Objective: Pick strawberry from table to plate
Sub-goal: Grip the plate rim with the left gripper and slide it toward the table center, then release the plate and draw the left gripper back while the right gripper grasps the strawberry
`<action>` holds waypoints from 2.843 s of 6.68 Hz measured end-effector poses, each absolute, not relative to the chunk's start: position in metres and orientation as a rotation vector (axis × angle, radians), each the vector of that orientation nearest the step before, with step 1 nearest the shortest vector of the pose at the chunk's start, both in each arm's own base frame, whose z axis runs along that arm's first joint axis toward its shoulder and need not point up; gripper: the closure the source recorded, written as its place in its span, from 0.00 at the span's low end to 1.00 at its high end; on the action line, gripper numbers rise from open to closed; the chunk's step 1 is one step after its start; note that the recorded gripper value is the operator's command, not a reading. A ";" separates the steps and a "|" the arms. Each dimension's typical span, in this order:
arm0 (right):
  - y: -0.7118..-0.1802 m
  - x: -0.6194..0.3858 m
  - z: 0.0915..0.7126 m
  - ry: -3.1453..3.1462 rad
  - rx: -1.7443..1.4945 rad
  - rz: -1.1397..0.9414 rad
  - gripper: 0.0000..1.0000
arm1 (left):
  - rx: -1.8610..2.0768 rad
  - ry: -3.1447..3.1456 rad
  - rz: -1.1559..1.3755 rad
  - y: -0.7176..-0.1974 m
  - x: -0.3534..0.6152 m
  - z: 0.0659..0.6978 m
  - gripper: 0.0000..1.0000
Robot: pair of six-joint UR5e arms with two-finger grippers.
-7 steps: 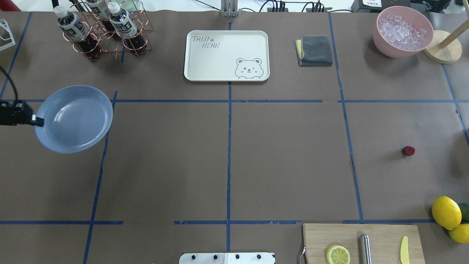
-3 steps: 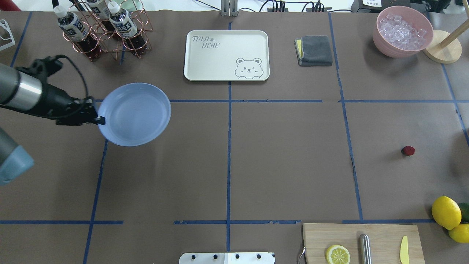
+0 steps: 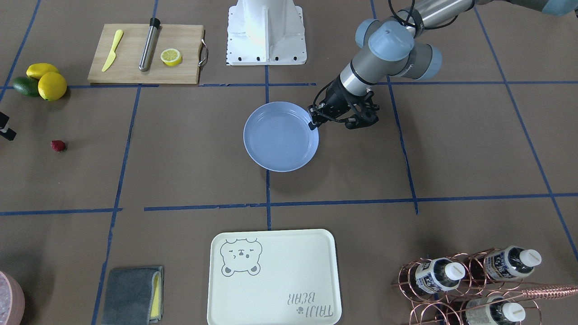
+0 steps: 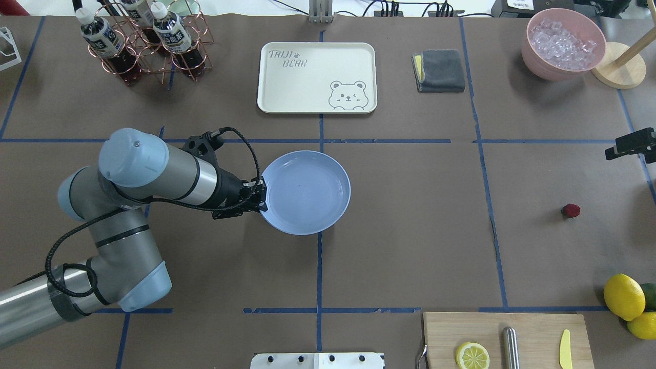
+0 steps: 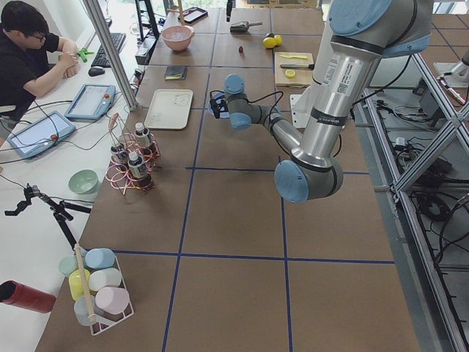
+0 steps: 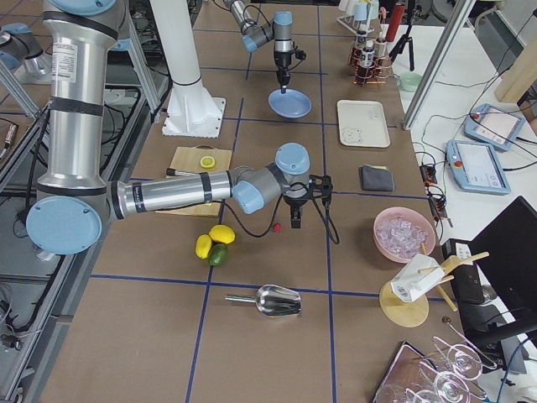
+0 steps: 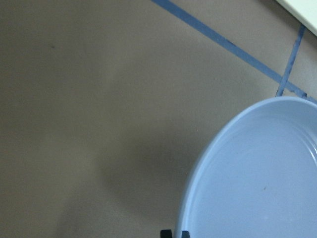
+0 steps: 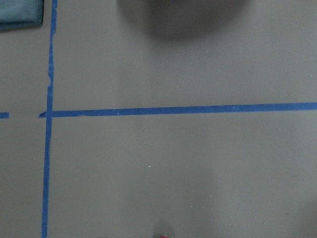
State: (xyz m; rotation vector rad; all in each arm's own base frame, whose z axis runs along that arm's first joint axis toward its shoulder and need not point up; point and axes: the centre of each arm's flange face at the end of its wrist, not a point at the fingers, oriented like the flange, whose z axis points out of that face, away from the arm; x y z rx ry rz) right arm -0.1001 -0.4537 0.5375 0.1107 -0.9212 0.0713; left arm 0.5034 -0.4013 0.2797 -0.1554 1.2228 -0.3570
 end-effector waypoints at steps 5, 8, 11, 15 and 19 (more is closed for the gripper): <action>-0.444 -0.120 0.537 -0.928 0.092 0.045 0.00 | -0.128 1.168 -0.351 -0.398 0.532 0.287 0.00; -0.432 -0.138 0.548 -0.891 0.085 0.021 0.00 | -0.090 1.127 -0.303 -0.420 0.485 0.276 0.00; -0.402 -0.192 0.567 -0.817 0.098 -0.007 0.00 | -0.073 1.110 -0.295 -0.435 0.448 0.256 0.00; -0.408 -0.236 0.588 -0.770 0.087 -0.045 0.08 | -0.072 1.104 -0.302 -0.438 0.445 0.258 0.00; -0.410 -0.237 0.600 -0.758 0.069 -0.045 0.78 | -0.072 1.096 -0.305 -0.440 0.447 0.262 0.00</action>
